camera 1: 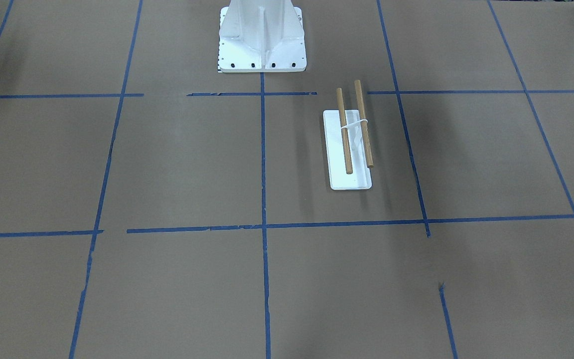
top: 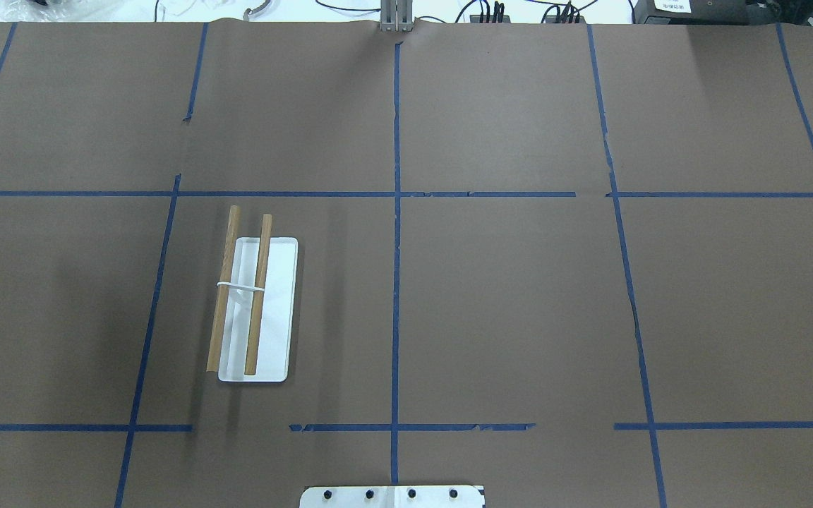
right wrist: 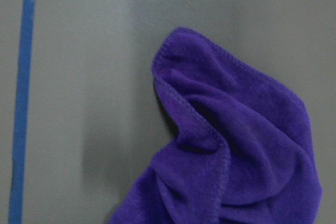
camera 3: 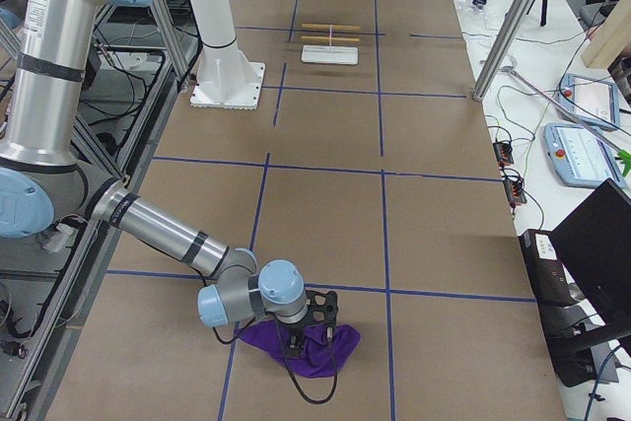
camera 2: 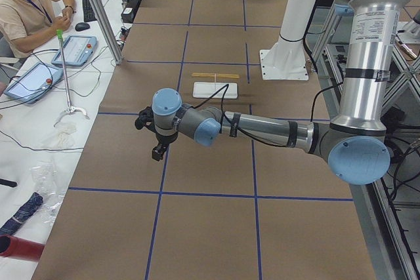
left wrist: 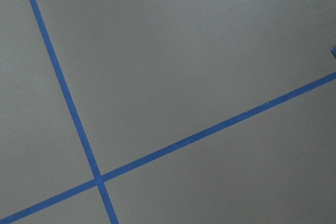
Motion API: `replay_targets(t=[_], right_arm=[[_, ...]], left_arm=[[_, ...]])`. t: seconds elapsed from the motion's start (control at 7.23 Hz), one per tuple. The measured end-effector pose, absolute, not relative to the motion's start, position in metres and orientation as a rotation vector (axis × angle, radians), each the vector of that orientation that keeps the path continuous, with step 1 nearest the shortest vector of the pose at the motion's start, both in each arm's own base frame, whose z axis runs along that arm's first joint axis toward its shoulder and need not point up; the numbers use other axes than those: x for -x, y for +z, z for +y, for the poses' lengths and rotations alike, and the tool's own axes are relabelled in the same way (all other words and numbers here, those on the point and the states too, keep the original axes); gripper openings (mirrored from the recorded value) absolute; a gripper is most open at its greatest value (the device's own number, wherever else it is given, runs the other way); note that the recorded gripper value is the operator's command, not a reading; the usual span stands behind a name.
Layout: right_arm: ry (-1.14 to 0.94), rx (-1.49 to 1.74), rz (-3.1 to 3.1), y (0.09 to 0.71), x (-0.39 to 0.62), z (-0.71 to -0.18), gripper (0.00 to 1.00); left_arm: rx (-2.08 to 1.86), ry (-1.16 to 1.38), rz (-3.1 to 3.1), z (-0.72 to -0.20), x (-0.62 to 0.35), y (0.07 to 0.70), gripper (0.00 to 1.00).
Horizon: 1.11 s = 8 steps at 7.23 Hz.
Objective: Hang towel on rack
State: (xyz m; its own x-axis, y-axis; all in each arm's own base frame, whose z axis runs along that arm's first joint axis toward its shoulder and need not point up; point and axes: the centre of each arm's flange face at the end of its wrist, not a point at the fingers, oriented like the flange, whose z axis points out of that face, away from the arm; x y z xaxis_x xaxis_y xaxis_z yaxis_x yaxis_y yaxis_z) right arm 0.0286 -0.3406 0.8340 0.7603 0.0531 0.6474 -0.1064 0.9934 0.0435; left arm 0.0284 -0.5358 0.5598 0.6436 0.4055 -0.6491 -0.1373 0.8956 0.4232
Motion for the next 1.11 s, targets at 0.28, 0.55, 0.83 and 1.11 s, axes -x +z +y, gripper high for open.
replay_targets(t=[0.28, 0.55, 0.83, 1.11], right_arm=[[0.117, -0.061, -0.697, 0.846, -0.030, -0.349, 0.48], [0.150, -0.076, -0.706, 0.835, -0.027, -0.375, 0.00], [0.167, -0.080, -0.719, 0.829, -0.026, -0.380, 0.00], [0.158, -0.099, -0.792, 0.801, -0.022, -0.380, 0.00]], left_arm=[[-0.357, 0.318, 0.815, -0.536, -0.028, 0.559, 1.00], [-0.357, 0.318, 0.815, -0.535, -0.028, 0.559, 1.00], [-0.353, 0.316, 0.816, -0.533, -0.027, 0.562, 1.00], [-0.360, 0.310, 0.826, -0.534, -0.028, 0.556, 1.00]])
